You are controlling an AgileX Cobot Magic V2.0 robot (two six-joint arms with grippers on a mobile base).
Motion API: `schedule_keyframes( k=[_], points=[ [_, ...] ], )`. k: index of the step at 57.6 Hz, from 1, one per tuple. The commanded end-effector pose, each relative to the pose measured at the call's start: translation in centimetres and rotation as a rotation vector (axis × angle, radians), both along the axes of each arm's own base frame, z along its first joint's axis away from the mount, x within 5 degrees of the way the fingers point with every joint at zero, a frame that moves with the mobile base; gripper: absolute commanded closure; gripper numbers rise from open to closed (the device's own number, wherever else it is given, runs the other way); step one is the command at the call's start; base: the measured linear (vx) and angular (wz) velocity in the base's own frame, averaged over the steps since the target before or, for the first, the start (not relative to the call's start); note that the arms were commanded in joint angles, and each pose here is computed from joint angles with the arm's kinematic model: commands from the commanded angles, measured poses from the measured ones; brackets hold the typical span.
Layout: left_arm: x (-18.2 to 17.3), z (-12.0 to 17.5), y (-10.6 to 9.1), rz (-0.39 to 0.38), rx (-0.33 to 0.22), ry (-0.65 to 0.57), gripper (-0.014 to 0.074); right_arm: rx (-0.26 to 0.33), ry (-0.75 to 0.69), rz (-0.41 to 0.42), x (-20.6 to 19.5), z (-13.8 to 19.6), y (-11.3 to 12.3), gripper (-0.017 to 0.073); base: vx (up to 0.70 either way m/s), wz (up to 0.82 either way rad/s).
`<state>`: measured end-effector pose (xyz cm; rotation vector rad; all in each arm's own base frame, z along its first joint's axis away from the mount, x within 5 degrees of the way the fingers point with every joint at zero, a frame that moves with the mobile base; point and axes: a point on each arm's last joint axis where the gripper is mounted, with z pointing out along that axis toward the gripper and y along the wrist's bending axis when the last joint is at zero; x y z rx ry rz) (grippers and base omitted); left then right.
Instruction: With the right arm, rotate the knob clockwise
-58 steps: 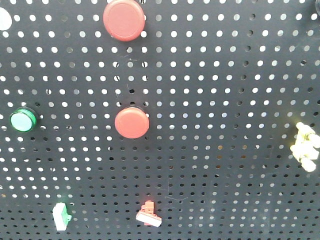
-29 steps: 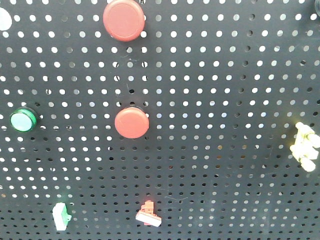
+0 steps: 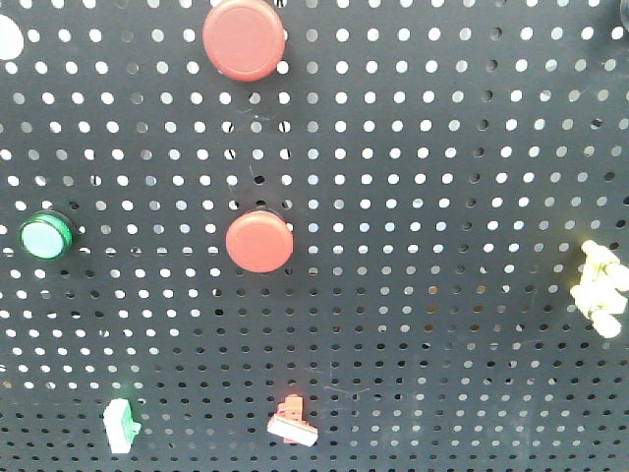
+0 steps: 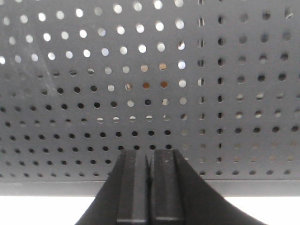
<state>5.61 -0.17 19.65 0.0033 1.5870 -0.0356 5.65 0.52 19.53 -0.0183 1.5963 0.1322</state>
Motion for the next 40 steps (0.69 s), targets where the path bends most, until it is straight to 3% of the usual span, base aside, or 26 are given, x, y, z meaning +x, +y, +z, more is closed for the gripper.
schedule_keyframes(
  k=[1, 40],
  points=[
    [-0.05, 0.45, 0.03, 0.0, -0.011, -0.085, 0.06, -0.024, -0.087, 0.0, -0.04, 0.58, 0.02, 0.0568, 0.0, 0.0],
    [-0.05, 0.45, 0.03, 0.0, -0.011, -0.085, 0.06, -0.024, -0.087, 0.0, -0.04, 0.58, 0.02, 0.0568, 0.0, 0.0]
  ],
)
